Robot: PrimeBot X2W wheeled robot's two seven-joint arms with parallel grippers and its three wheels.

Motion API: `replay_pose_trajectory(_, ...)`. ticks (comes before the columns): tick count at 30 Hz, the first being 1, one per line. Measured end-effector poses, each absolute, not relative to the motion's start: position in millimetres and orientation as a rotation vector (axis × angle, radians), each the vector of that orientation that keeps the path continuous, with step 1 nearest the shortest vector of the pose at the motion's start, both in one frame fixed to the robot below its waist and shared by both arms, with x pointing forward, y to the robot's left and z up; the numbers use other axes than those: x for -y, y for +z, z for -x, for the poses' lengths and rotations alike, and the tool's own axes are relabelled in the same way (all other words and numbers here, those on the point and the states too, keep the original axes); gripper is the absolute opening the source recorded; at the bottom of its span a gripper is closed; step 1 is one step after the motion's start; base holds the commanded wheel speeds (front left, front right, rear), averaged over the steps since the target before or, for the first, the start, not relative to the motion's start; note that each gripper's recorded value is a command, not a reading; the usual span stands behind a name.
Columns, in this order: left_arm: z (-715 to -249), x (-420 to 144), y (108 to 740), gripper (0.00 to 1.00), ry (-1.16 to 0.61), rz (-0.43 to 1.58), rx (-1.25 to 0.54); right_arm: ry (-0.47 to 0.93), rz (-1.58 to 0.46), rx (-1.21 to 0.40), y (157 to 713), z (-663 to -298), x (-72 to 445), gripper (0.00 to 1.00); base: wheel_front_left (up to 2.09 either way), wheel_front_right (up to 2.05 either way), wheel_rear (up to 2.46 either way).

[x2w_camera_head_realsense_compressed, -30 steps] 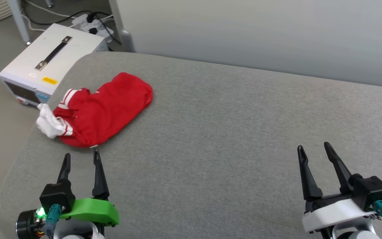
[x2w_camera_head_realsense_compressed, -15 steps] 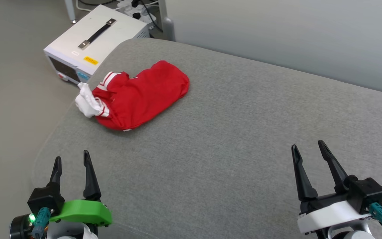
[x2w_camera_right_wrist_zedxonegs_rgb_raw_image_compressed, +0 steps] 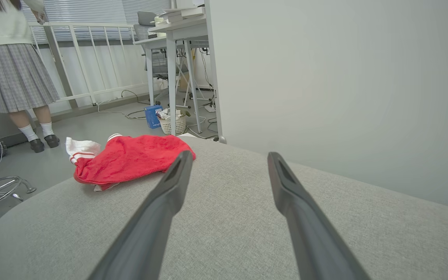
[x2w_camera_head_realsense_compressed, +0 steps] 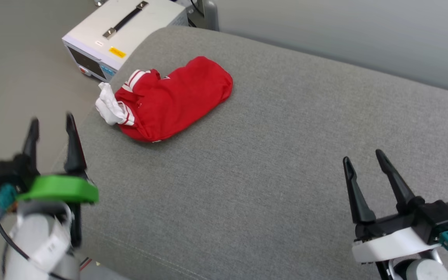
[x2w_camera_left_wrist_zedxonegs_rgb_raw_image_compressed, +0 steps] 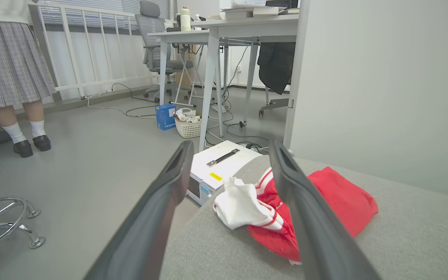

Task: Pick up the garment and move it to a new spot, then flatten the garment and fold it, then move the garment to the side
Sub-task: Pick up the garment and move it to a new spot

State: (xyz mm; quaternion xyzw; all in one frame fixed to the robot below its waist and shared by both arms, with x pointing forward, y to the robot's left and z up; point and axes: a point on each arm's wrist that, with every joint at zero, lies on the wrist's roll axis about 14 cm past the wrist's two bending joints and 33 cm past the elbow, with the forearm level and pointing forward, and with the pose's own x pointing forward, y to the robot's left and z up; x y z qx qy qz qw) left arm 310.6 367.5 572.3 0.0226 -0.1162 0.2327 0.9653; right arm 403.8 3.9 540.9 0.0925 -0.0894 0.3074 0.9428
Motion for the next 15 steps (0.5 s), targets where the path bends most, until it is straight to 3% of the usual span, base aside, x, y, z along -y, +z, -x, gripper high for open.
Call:
replay_pose_trajectory(7, -383, -384, 625, 1.00, 0.363, -0.133, 0.289, 0.612, -0.179, 0.218, 542, -428, 6, 1.00, 0.00, 0.00, 0.00)
replay_pose_trajectory(15, -469, -369, 602, 1.00, 0.201, -0.102, -0.006, 0.591, -0.164, 0.209, 527, -447, 18, 1.00, 0.00, 0.00, 0.00)
